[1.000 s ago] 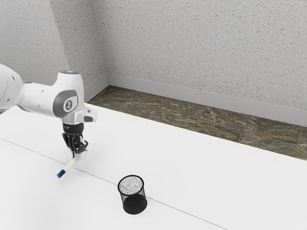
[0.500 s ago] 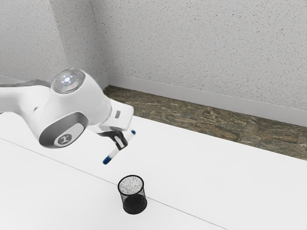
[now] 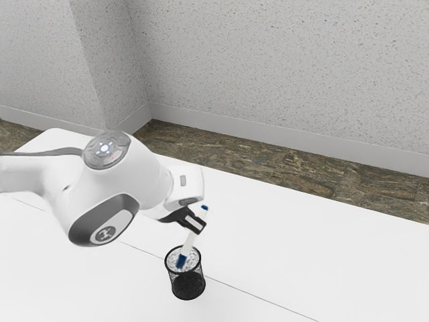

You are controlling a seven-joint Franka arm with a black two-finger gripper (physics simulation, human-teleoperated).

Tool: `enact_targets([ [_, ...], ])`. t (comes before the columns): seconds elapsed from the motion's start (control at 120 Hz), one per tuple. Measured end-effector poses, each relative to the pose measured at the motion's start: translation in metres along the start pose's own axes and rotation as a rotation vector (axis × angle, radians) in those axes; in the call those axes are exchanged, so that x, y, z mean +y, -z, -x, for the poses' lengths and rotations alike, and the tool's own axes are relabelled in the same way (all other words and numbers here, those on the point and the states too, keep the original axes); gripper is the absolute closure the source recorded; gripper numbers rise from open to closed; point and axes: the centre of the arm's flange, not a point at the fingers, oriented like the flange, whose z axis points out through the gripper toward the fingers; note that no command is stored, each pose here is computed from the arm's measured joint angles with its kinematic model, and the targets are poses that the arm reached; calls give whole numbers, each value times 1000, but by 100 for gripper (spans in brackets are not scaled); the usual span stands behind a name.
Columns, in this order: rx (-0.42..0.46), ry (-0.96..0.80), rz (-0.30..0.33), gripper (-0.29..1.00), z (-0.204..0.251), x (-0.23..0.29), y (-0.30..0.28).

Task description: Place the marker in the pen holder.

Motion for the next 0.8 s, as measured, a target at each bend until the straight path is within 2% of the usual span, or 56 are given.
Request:
enact_targets([
  [0.217, 53, -15, -34, 79, -7, -10, -13],
  [0.758, -1, 89, -3, 79, 2, -25, -57],
  [0.8, -5, 93, -5, 70, 3, -25, -57],
])
